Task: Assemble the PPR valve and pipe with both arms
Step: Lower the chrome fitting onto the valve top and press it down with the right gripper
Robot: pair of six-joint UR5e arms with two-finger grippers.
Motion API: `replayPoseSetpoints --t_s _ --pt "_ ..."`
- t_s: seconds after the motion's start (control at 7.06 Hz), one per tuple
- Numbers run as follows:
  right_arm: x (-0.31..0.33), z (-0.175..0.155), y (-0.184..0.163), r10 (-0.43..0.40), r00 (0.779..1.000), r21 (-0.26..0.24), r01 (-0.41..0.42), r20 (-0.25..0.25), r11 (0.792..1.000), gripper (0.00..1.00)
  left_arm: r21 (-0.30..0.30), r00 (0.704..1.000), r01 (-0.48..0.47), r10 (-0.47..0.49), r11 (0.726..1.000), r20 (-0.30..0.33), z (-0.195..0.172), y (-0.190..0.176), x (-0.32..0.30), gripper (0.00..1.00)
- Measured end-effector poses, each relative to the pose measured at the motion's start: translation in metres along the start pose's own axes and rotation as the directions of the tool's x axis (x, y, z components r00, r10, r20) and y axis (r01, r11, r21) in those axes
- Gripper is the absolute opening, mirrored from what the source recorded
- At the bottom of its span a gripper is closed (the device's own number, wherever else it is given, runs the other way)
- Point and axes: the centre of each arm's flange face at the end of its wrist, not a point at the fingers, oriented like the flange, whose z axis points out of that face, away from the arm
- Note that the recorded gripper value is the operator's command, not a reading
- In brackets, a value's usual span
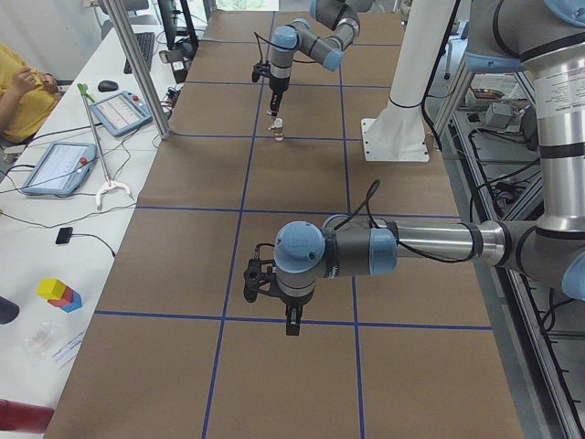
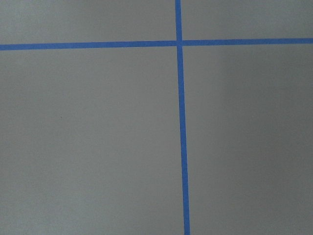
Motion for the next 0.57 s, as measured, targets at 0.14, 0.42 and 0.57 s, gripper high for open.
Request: replayPoseSetpoints --t_s 0.14,0.42,0.57 --pt "-0.0002 0.0012 0.0024 -0.002 1.0 -0.003 0.002 -0.001 1.0 0.0 0.0 1.0 0.0 0.0 1.0 0.0 0.0002 0.0 0.0001 1.0" --pt "0.0 0.0025 0.0043 -0.004 1.0 -0.006 0.004 -0.002 1.0 0.0 -0.001 1.0 0.0 0.0 1.0 0.0 0.0003 -0.0001 0.0001 1.0" --pt "0.0004 0.0024 0.0048 -0.004 1.0 -0.007 0.004 -0.001 1.0 0.0 -0.001 1.0 0.0 0.0 1.0 0.0 0.0004 -0.0001 0.0002 1.0"
